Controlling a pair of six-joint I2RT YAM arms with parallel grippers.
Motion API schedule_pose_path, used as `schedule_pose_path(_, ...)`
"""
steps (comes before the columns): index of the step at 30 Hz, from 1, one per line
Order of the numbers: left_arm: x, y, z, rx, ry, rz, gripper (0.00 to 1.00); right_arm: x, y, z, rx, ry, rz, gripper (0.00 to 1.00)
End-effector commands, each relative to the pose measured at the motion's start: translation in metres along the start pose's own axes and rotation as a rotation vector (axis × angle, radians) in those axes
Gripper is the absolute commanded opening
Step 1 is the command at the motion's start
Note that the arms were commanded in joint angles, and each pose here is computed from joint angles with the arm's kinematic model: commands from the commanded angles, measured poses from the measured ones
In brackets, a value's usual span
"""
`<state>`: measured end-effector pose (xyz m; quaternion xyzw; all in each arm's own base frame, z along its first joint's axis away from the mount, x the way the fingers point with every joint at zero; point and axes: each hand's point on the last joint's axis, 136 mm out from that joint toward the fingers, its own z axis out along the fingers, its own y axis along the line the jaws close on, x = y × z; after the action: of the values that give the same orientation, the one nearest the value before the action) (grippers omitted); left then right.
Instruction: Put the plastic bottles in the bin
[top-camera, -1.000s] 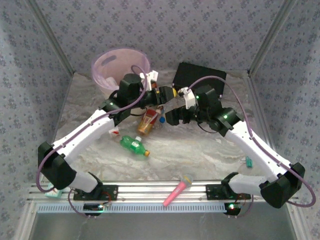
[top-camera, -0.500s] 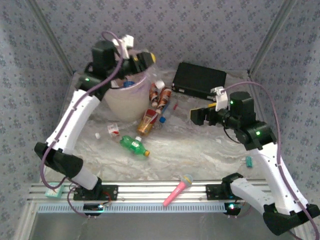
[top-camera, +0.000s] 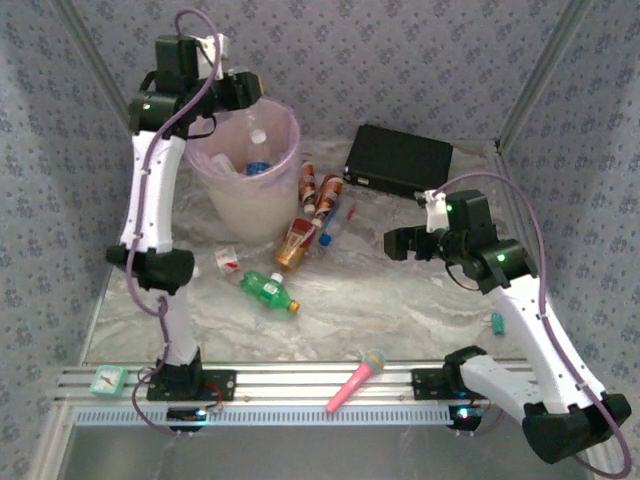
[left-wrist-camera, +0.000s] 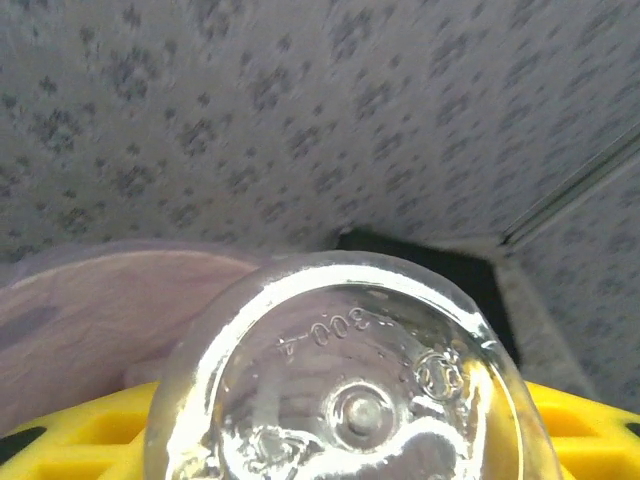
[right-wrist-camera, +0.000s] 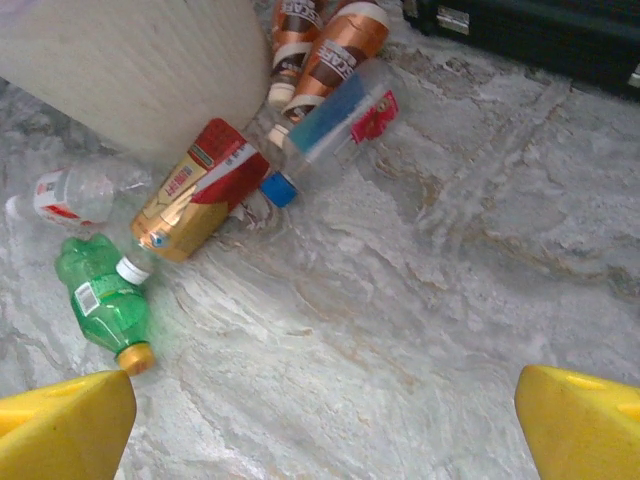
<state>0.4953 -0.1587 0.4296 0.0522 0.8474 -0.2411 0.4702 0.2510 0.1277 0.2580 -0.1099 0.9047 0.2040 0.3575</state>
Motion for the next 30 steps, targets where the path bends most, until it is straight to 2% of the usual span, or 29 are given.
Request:
schedule_pose_path(1, 0.046, 0.037, 0.016, -0.122, 0.189, 0.074, 0.58, 0.017, -0.011, -0.003, 0.049, 0.039, 0.019, 0.99)
schedule_pose_path(10, 0.102, 0.079, 0.065, -0.203, 0.375, 0.092, 0.58, 0.022, -0.016, 0.006, 0.068, 0.067, 0.035, 0.99)
schedule_pose_path(19, 0.131, 0.094, 0.103, -0.205, 0.441, 0.066, 0.63, 0.019, -0.019, 0.008, 0.085, 0.065, 0.028, 0.99)
schedule_pose_path(24, 0.139, 0.098, 0.112, -0.213, 0.460, 0.057, 0.77, 0.027, -0.022, 0.008, 0.083, 0.079, 0.033, 0.99)
schedule_pose_path(30, 0.127, 0.094, 0.103, -0.212, 0.426, 0.064, 0.93, 0.030, -0.024, 0.006, 0.064, 0.093, 0.034, 0.99)
